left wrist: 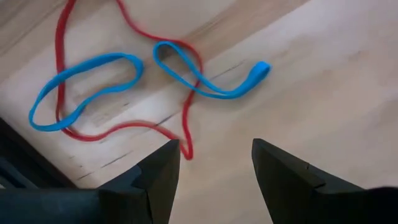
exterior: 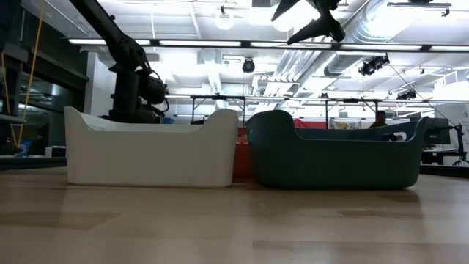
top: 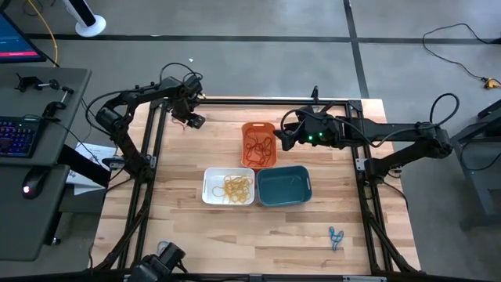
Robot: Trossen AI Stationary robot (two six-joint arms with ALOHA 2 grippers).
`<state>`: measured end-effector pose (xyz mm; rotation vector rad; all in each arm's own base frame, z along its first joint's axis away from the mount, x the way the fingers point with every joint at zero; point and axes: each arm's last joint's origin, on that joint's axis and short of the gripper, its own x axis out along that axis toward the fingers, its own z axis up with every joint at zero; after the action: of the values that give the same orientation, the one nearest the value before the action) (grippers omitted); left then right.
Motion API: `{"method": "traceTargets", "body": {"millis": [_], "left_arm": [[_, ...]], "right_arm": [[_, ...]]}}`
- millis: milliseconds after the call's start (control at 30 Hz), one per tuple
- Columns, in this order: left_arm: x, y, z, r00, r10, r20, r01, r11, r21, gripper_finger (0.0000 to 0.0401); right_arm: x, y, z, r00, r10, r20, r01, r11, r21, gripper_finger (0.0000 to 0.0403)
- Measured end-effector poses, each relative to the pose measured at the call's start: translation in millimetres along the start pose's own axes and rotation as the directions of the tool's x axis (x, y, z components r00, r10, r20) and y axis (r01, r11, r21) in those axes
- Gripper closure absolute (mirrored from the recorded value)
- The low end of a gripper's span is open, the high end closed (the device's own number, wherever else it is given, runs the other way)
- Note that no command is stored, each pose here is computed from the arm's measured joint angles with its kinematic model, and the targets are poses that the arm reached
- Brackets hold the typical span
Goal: Sort rubber bands into baskets
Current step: Put the red rubber band into the orange bin
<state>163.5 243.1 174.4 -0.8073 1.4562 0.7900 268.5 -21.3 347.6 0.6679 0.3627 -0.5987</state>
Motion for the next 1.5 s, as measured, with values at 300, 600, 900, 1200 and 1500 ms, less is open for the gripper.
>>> {"method": "traceTargets", "body": {"millis": [300,600,900,1200,1500], "left_arm": [[33.6,3.7,6.5,0.991,0.010,-0.135,-0.021,0.997,-0.077,0.0208],[39.1,2.5,9.6,0.990,0.049,-0.136,-0.058,0.996,-0.064,0.0216],[38.9,2.9,10.2,0.990,0.069,-0.124,-0.073,0.997,-0.024,0.0253],[39.1,-4.1,12.0,0.990,0.106,-0.097,-0.103,0.994,0.031,0.0318],[38.6,-10.7,11.5,0.988,0.125,-0.093,-0.119,0.991,0.059,0.0400]], "right_arm": [[0.0,0.1,0.0,1.000,0.001,0.000,-0.001,1.000,-0.008,0.0128],[-0.1,0.2,-0.1,1.000,0.001,-0.001,-0.002,1.000,-0.020,0.0128],[-0.1,0.2,-0.2,1.000,0.004,-0.004,-0.004,0.998,-0.061,0.0128],[-0.1,0.2,-0.2,1.000,0.004,-0.004,-0.004,0.997,-0.078,0.0128],[-0.1,0.3,-0.3,1.000,0.004,-0.004,-0.004,0.995,-0.095,0.0128]]}}
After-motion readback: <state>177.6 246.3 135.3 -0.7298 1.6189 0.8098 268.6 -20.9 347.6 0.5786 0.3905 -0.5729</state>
